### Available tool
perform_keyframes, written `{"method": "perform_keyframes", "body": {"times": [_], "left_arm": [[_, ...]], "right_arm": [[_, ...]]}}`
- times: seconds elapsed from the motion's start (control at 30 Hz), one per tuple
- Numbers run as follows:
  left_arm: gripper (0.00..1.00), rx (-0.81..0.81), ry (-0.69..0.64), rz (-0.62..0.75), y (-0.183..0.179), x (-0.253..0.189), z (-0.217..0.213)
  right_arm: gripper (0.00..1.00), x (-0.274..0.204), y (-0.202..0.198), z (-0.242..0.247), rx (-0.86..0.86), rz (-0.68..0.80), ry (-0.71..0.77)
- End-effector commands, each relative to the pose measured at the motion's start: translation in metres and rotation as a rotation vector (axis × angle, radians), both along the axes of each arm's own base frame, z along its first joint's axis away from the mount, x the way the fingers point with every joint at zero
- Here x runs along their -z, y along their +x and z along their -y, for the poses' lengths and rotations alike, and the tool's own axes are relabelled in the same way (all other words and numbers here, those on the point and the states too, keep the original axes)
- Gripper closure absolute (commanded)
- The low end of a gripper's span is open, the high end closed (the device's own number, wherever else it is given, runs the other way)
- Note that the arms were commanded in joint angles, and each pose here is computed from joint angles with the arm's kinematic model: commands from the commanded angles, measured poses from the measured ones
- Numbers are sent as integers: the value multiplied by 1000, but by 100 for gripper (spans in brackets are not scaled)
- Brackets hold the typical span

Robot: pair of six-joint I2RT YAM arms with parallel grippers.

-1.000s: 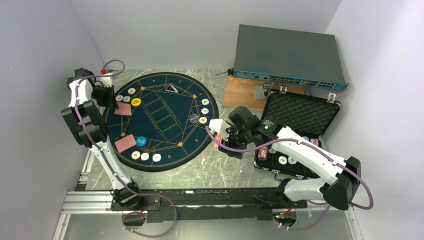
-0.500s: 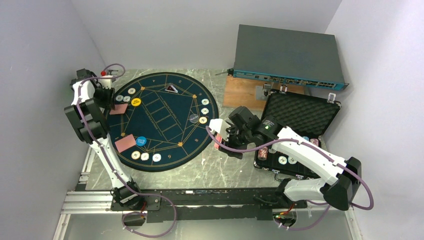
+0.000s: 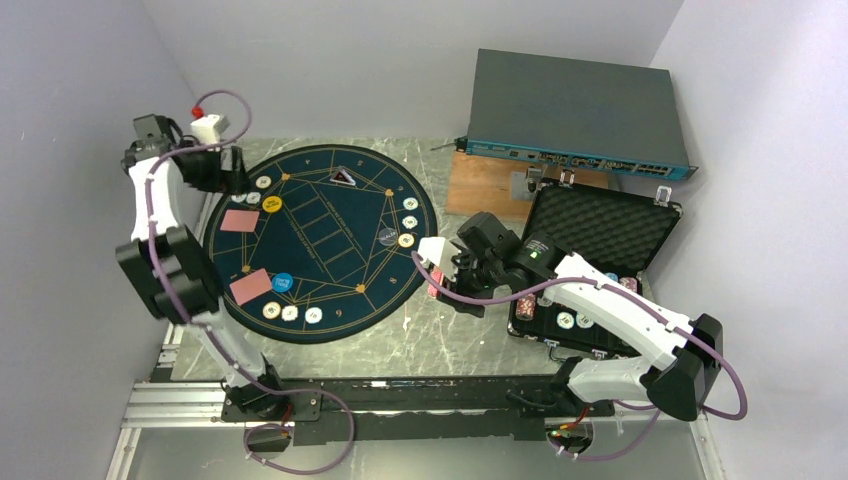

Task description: Distribute texas hold em gaming equipment

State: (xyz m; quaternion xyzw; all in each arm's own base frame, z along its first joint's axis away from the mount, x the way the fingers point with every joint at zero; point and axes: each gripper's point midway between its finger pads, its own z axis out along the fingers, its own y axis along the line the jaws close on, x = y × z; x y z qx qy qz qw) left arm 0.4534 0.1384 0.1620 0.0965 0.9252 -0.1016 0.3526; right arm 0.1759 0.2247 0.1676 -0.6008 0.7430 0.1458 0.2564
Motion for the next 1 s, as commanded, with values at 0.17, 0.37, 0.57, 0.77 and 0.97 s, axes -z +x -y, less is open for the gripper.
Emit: {"method": "perform_keyframes", "body": {"times": [0.17,0.37,0.57,0.77,0.97], "left_arm": [[5,520,-837,-128,-158,-66,333],[4,745,-930,-208,-225,-80,417],[4,816,-941,-265,-244,-79,431],[4,862,-918,-284,-253,-80,446],[11,850,-868,-318,-255,-66,454]], "right_arm": [[100,-27,12,-22,-6,68,131],[100,-27,10,-21,-18,63,122],[100,-28,12,-23,-20,66,116],[100,-29,12,-24,-27,55,110],[100,-32,12,-27,-28,52,118]]}}
